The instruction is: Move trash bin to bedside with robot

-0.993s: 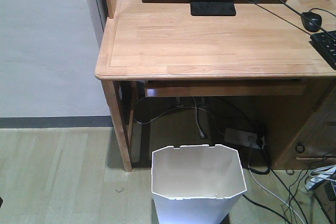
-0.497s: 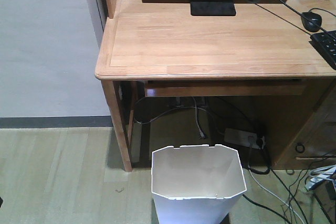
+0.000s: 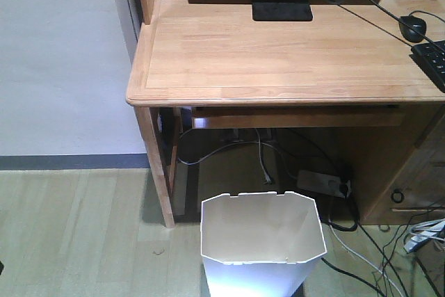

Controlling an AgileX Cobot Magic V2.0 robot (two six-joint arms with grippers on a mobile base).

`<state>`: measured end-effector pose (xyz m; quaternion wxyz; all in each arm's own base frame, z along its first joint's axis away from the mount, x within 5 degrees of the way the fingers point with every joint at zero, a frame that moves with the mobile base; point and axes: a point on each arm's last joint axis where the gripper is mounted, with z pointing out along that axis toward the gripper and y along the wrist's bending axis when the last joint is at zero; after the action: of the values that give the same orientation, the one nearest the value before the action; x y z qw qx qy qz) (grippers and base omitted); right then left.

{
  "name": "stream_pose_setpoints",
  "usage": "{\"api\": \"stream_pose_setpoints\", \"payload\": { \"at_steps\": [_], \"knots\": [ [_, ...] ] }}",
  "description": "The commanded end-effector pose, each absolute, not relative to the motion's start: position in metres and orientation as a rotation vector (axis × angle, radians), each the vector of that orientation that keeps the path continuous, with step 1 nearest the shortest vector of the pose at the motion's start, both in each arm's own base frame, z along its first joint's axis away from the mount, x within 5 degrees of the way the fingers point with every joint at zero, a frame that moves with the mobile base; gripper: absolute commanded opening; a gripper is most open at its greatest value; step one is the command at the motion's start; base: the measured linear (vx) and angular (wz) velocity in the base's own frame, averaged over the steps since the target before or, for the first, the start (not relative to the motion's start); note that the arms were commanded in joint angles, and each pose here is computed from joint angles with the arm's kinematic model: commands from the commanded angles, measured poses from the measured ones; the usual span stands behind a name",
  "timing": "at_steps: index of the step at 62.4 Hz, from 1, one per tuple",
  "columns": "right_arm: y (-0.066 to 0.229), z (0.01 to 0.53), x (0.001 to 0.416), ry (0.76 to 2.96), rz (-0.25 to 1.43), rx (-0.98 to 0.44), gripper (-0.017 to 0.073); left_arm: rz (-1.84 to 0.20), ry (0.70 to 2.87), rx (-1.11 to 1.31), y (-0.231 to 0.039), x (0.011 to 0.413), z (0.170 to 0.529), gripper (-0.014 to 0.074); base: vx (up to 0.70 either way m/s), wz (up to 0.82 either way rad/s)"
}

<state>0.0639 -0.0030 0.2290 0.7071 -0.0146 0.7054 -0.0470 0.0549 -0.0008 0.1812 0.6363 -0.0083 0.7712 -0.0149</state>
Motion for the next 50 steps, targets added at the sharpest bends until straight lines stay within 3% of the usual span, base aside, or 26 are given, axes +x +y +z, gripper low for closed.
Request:
{"api": "stream_pose_setpoints", "payload": {
  "at_steps": [1, 18, 50],
  "knots": [
    [-0.003, 0.264, 0.072, 1.511, -0.099, -0.024, -0.0009, -0.045, 1.697, -0.02, -0.001, 0.055, 0.182, -0.0006, 0.0, 0.0],
    [-0.005, 0.299, 0.097, 1.684, -0.078, -0.008, -0.0009, -0.045, 1.697, -0.02, -0.001, 0.055, 0.182, -0.0006, 0.0, 0.0],
    [-0.005, 0.289, 0.112, 1.762, -0.078, -0.011, 0.0036, -0.045, 1.697, -0.02, -0.001, 0.055, 0.182, -0.0006, 0.0, 0.0]
  ]
}}
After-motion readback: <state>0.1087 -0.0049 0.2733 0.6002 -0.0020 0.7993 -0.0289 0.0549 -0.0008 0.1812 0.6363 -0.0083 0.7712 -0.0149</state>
